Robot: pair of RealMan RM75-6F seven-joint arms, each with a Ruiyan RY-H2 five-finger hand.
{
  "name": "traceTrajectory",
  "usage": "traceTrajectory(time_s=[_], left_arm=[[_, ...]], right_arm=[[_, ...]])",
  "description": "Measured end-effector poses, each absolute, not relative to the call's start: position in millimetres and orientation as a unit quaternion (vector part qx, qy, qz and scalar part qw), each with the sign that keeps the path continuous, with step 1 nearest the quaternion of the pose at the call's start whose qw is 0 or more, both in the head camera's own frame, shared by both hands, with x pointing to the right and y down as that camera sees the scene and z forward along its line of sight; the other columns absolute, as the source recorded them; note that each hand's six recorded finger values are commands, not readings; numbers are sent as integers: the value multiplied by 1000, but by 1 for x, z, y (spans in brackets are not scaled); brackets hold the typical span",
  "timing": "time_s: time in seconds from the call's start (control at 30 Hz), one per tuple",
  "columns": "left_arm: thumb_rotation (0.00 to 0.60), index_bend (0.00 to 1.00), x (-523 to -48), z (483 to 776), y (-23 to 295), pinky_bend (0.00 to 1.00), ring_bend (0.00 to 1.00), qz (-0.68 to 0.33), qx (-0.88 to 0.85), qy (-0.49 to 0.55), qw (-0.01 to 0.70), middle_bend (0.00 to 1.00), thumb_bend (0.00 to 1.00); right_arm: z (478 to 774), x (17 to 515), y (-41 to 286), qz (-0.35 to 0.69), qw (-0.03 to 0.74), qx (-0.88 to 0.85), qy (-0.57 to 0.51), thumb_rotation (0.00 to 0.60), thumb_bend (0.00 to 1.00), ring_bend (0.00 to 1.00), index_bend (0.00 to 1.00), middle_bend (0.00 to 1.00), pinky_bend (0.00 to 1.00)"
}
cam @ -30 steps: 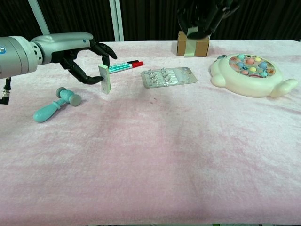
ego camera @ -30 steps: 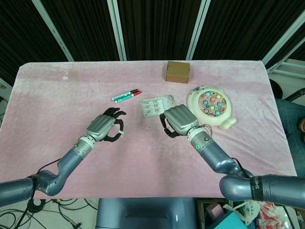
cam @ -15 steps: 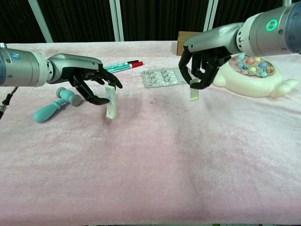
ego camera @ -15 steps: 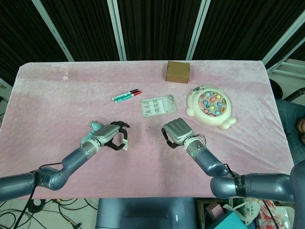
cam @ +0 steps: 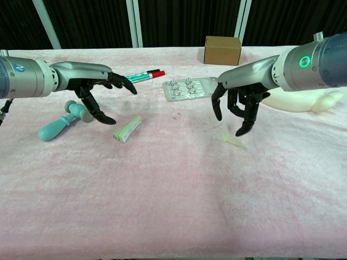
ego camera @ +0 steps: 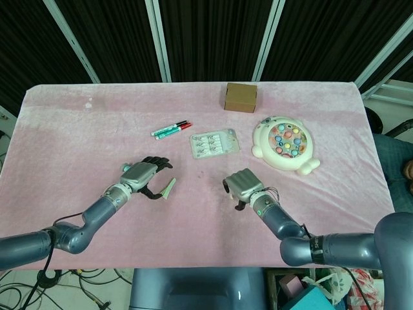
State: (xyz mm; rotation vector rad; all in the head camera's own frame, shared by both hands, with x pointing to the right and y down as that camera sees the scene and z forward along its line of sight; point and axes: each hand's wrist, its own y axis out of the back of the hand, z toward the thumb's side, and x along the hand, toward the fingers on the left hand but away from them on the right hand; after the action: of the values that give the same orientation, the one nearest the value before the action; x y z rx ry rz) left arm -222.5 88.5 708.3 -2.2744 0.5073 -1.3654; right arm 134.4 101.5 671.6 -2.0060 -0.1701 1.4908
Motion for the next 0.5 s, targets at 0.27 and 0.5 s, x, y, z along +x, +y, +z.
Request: traceTrajectory(time_s=[0.27,0.5], left_arm=[[600,89,-222,674,68,0,0,-452,-820,243,253,19,153],[600,152,-246,630,54,0,0,-429,-786,303,326,46,159]], right_arm=[[656,145,82,580,292,-754,-102,600,0,599,19,415,639],[624,201,43,592,305,-720,-196,600,20,459,22,285,331]])
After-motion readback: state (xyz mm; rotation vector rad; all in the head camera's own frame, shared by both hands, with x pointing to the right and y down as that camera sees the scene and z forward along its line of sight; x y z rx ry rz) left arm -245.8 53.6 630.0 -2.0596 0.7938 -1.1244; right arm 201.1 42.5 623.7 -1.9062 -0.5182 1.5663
